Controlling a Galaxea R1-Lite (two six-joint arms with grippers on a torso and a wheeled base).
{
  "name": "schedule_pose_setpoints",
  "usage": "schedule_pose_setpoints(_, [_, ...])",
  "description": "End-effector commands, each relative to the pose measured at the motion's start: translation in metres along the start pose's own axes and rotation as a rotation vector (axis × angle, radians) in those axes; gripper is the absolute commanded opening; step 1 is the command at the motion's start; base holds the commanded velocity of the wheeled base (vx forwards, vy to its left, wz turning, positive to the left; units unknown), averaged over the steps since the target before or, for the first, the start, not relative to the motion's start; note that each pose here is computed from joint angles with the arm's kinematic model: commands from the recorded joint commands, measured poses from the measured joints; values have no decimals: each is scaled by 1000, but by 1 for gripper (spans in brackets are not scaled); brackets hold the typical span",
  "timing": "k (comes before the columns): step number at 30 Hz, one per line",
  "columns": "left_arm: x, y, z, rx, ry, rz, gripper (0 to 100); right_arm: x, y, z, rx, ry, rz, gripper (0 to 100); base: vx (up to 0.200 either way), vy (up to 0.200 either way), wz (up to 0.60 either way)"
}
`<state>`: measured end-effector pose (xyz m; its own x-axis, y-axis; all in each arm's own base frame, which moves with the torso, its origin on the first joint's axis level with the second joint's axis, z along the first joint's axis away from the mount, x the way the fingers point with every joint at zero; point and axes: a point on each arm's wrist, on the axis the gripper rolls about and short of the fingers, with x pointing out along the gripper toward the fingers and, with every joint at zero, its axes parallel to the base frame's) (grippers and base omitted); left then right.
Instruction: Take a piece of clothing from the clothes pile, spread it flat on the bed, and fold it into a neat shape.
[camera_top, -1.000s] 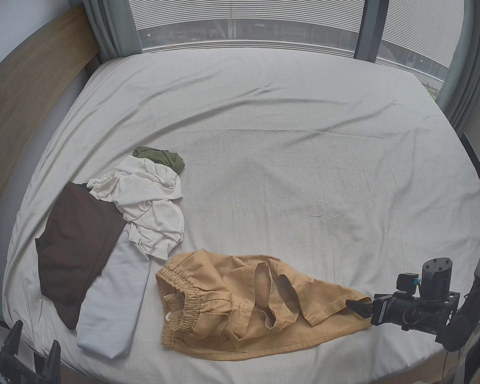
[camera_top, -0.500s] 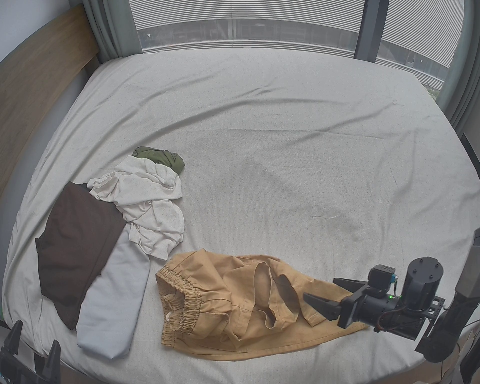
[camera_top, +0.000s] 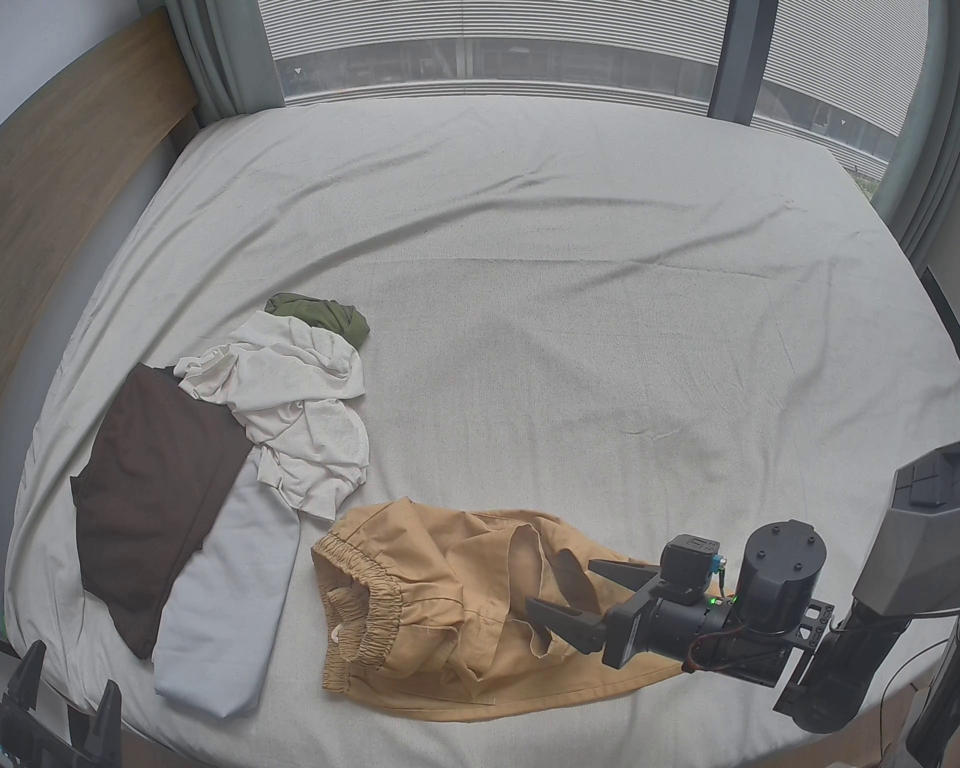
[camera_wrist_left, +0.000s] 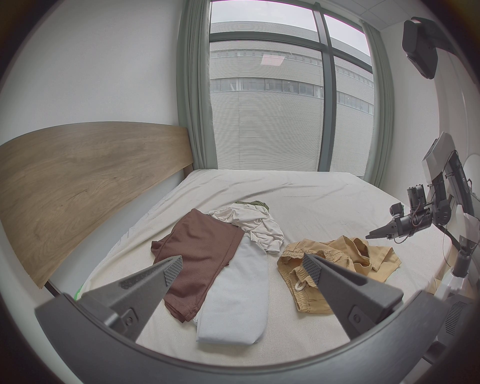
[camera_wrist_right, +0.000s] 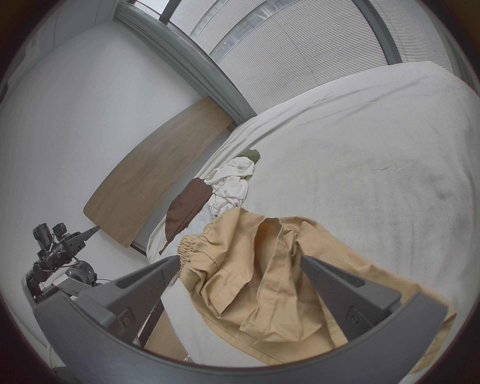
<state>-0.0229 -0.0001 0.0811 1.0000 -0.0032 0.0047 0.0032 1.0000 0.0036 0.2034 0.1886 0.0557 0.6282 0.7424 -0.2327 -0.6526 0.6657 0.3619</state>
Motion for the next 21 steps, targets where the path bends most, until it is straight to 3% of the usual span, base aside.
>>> schedule_pose_setpoints(1, [0, 0, -5, -1, 2, 0, 100, 3, 9, -5, 9, 20, 38, 100, 0, 0, 0])
schedule_pose_setpoints(5, [0, 0, -5, -1, 0, 0, 100, 10, 19, -8, 6, 32, 79, 100, 0, 0, 0])
schedule_pose_setpoints(11, [0, 0, -5, -4, 2, 0, 100, 24, 16, -28, 11, 118, 63, 100, 0, 0, 0])
schedule_pose_setpoints(21, [0, 0, -5, -4, 0, 0, 100, 41, 14, -37, 15, 152, 56, 100, 0, 0, 0])
